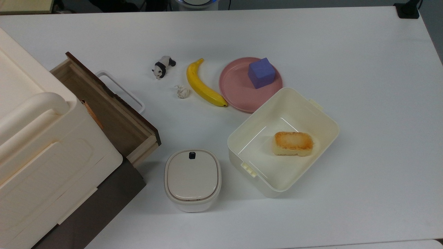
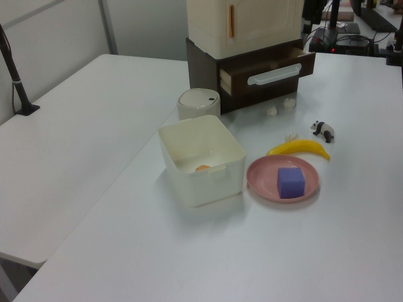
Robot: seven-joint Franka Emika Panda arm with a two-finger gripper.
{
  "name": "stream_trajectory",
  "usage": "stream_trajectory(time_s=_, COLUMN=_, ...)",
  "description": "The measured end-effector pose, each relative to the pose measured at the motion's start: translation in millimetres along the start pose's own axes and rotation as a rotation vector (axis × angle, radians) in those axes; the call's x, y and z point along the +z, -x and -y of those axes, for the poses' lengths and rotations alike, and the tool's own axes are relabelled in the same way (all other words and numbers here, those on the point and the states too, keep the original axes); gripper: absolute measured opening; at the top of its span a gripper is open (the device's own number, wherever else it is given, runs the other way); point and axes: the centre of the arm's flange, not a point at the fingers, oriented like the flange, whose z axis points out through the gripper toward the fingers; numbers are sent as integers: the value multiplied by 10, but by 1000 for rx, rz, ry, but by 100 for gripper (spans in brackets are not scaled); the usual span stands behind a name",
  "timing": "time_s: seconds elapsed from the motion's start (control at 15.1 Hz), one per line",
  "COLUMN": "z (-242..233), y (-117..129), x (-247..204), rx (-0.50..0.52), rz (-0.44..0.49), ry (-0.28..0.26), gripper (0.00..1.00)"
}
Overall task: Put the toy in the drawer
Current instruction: 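Move the gripper from its raised pose toward the panda toy, then lower the open gripper over the black-and-white panda toy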
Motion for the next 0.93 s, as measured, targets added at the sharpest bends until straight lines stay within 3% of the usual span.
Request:
stream_trajectory(time_s=0.33, z=-207, y=59, x=191, rx=-310, rz=71, ry=39, gripper=100)
stream_trajectory(time_s=0.66, z=-724, y=311, x=390, rx=-680, rz=277, ry=58, gripper=100)
stream_trajectory(time_s=0.79, z=-851, y=371, x=537, rx=-765, rz=320, ry=36, gripper=100)
stream_trajectory(time_s=0.93, z=-910, y=435, x=743, rx=-780, rz=360, ry=5, gripper=100)
